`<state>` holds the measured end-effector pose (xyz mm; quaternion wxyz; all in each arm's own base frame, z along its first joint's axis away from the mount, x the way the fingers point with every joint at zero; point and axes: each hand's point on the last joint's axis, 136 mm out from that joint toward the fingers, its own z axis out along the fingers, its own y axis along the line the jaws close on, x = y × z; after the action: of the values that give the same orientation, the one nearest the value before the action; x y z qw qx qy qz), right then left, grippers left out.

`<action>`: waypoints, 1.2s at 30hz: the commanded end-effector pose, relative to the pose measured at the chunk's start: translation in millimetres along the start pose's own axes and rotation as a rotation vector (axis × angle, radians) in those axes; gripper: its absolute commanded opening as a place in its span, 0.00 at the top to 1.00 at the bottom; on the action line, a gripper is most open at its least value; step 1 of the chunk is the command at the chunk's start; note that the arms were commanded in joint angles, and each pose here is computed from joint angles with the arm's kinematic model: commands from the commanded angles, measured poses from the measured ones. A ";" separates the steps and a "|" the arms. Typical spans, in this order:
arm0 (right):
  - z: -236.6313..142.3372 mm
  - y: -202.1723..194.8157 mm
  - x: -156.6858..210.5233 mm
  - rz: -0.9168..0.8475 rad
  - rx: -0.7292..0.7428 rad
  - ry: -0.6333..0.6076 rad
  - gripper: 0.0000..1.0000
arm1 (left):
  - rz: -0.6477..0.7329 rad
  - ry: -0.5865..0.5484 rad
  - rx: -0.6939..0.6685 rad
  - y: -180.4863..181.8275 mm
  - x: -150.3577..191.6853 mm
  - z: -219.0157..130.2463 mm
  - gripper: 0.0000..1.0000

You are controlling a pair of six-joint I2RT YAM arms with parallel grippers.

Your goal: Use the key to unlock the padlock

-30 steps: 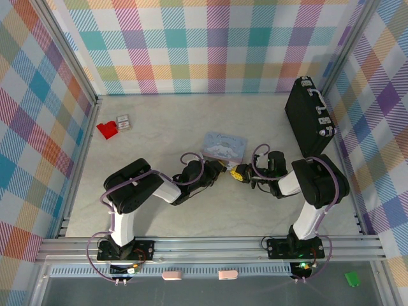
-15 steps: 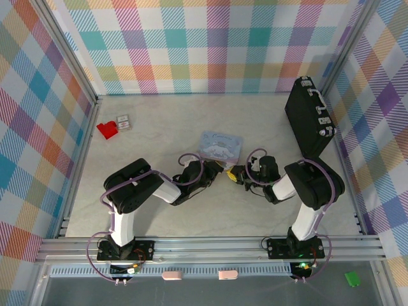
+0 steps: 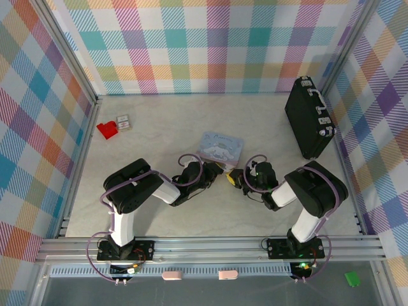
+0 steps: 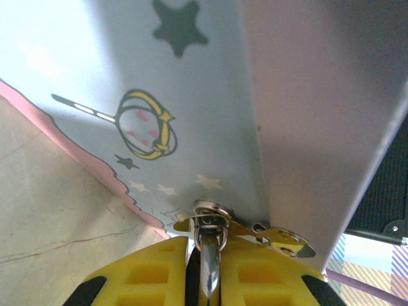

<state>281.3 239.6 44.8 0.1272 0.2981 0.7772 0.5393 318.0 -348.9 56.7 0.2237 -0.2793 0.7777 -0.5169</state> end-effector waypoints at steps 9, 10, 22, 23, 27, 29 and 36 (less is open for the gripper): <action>0.5 19.8 83.0 -0.103 -0.079 0.318 1.00 | 0.027 0.294 0.323 -98.2 62.0 -24.0 1.00; 0.7 21.0 84.3 -0.113 -0.086 0.322 1.00 | 0.025 0.293 0.326 -99.6 61.2 -24.2 1.00; 3.3 26.8 82.2 -0.202 -0.139 0.306 1.00 | 0.011 0.315 0.359 -112.7 64.8 -30.4 1.00; 4.8 26.4 79.5 -0.204 -0.138 0.301 1.00 | 0.014 0.321 0.362 -114.1 66.7 -31.9 1.00; 0.3 24.7 44.1 -0.176 -0.154 0.253 1.00 | 0.028 0.347 0.356 -114.7 74.9 -39.5 1.00; -2.4 24.7 28.8 -0.161 -0.159 0.236 1.00 | 0.041 0.355 0.348 -113.8 78.1 -42.7 1.00; 0.9 42.9 28.6 -0.176 -0.196 0.261 1.00 | 0.062 0.398 0.339 -114.9 98.3 -39.8 1.00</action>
<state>264.0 250.5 65.4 0.0834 0.1896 0.7647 0.6102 317.2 -347.3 79.1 0.2182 -0.2692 0.7717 -0.5333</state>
